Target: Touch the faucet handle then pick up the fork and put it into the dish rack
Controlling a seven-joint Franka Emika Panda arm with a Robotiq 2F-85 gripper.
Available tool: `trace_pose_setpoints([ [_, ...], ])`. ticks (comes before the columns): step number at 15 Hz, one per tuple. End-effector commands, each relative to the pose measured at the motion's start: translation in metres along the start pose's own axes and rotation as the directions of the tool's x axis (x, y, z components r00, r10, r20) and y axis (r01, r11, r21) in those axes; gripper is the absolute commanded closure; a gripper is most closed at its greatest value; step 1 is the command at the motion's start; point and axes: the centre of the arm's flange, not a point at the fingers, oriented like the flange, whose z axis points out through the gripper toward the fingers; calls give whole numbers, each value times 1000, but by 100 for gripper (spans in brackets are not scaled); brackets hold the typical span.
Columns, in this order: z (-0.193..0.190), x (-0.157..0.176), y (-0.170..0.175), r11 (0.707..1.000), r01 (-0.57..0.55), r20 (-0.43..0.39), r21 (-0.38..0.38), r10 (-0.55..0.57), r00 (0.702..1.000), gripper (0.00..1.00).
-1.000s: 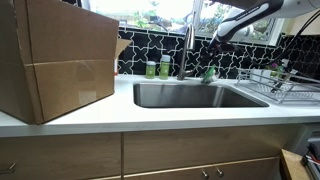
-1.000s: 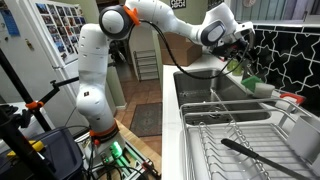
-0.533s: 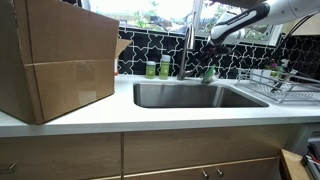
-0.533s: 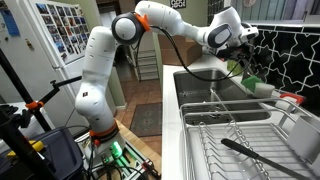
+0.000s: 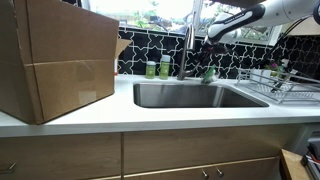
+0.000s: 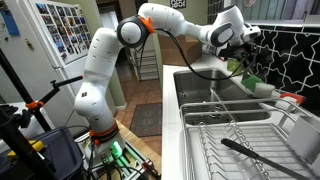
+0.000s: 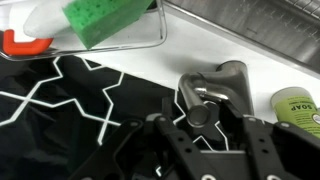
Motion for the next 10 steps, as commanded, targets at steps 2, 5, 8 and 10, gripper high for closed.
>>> trace_pose_setpoints([
  [2,12,10,4,999,16,29,32,-17,999,87],
  [5,13,11,4,999,19,37,39,-20,999,90],
  [8,12,11,1,998,28,40,53,-30,999,89],
  [10,10,10,-3,997,34,36,72,-37,999,90],
])
